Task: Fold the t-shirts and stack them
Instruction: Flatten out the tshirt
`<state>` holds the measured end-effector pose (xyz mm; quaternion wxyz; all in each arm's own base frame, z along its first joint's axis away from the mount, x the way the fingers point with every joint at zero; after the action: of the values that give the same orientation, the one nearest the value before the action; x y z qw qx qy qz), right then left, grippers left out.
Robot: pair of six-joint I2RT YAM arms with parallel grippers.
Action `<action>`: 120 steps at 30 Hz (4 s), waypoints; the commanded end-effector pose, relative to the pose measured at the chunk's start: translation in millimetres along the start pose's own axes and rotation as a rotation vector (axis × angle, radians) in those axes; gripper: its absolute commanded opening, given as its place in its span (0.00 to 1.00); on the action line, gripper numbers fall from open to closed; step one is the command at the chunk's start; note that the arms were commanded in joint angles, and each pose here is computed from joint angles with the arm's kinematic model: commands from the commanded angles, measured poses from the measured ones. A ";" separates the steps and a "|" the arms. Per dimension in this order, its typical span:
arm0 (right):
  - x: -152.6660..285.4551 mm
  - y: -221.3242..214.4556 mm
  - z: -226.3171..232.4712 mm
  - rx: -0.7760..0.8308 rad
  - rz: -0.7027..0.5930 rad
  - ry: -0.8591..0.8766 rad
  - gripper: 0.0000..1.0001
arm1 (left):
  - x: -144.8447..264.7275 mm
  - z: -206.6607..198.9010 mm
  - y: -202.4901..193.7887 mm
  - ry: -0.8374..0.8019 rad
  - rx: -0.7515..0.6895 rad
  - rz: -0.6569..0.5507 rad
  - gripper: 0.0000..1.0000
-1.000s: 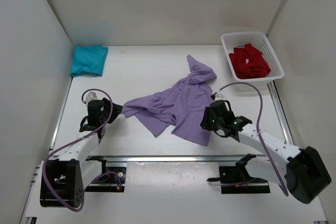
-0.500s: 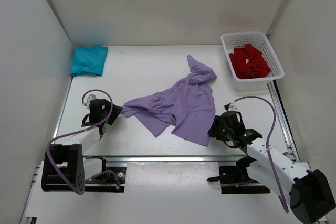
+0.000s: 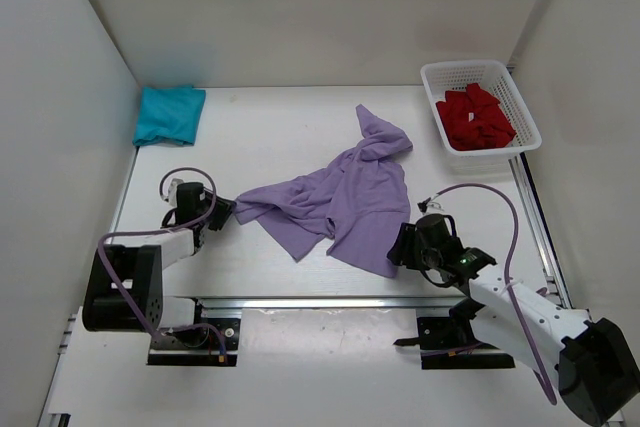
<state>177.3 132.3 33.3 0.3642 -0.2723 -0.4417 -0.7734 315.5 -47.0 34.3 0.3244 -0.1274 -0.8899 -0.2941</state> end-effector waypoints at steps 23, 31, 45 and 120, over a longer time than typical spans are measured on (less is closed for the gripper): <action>27.1 -9.4 2.9 0.066 0.089 -0.113 0.50 | 41.7 -69.2 25.2 -0.177 -0.185 -0.111 0.00; 23.5 -25.8 -4.4 0.086 0.185 -0.197 0.48 | 60.8 -74.2 5.0 -0.226 -0.270 -0.093 0.00; 7.9 17.9 25.2 0.027 0.022 -0.091 0.00 | 82.5 -93.4 1.8 -0.294 -0.388 -0.081 0.00; 100.1 343.9 111.7 0.263 -0.662 0.044 0.00 | 131.6 -208.7 253.2 -0.397 -0.233 -0.629 0.00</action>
<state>432.7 85.8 400.7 0.1247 0.0312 -0.5947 -0.7936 449.1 26.3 402.8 -0.0078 0.0460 -0.8936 -0.4464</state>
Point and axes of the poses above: each gripper's point midway between its finger pads, its own x axis back along the fingers, its own z axis along the line the jaws close on, y = z × x, the point moved 1 cm from there along x, back along the fingers, and after that the axes turned 8 degrees about -x, right-handed, at the moved point
